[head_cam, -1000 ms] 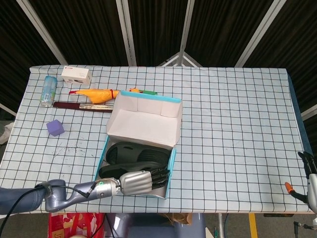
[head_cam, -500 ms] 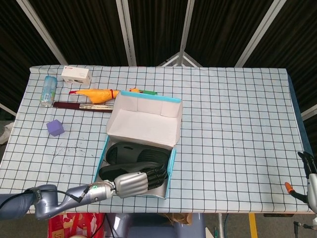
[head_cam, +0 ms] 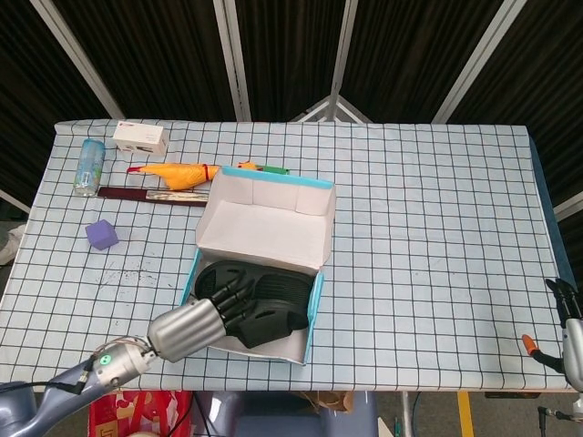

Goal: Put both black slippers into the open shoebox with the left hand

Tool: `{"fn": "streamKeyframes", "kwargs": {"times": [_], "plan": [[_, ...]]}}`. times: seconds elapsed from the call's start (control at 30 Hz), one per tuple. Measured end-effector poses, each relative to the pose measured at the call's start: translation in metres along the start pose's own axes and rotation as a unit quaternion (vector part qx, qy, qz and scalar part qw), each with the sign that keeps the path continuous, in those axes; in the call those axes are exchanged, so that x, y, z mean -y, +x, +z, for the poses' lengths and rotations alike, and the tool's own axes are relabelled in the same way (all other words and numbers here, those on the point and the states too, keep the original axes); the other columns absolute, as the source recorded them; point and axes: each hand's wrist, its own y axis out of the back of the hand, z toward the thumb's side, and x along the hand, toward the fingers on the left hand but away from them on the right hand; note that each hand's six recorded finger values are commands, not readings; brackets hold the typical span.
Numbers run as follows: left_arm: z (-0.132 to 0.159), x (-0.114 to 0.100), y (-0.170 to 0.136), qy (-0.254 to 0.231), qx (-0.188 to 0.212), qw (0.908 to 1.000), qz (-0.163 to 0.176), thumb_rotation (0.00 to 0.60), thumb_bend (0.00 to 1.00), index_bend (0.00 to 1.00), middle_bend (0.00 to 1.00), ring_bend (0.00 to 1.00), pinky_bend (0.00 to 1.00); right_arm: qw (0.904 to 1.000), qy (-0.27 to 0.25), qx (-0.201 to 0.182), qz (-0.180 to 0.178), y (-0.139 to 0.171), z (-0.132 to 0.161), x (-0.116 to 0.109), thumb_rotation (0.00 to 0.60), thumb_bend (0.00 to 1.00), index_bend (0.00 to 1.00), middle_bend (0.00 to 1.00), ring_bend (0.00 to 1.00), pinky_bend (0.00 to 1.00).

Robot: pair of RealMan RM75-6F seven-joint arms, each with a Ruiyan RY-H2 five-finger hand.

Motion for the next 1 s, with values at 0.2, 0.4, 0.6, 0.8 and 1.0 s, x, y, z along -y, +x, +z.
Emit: {"fn": "streamKeyframes", "kwargs": {"times": [0.2,0.4,0.6,0.8,1.0], "plan": [[-0.044,0.008,-0.064,-0.079,-0.184,0.9785,-0.051,0.6,0.19,0.06,0.14,0.0,0.05,0.9999,0.001,-0.016,0.0,0.001,0.005,0.0,0.6,0.25,0.12,0.12,0.17,0.14],[-0.064,0.031,-0.138,-0.188,-0.344,0.9174,-0.07,0.6,0.18,0.06,0.09,0.0,0.05,0.999,0.004,-0.044,0.002,0.003,0.011,0.0,0.6,0.25,0.12,0.12,0.17,0.14],[-0.052,0.07,-0.204,-0.268,-0.452,0.8445,-0.103,0.6,0.18,0.06,0.1,0.0,0.05,0.9985,0.01,-0.054,-0.003,0.004,0.013,-0.001,0.6,0.25,0.12,0.12,0.17,0.12],[-0.043,0.108,-0.242,-0.288,-0.516,0.793,-0.148,0.6,0.17,0.04,0.08,0.0,0.04,0.9979,0.016,-0.062,-0.004,0.004,0.014,0.0,0.6,0.25,0.12,0.12,0.17,0.11],[-0.043,0.13,-0.246,-0.308,-0.519,0.7816,-0.158,0.6,0.17,0.0,0.07,0.0,0.04,0.9978,0.018,-0.063,-0.008,0.003,0.015,0.0,0.6,0.25,0.12,0.12,0.17,0.11]]}}
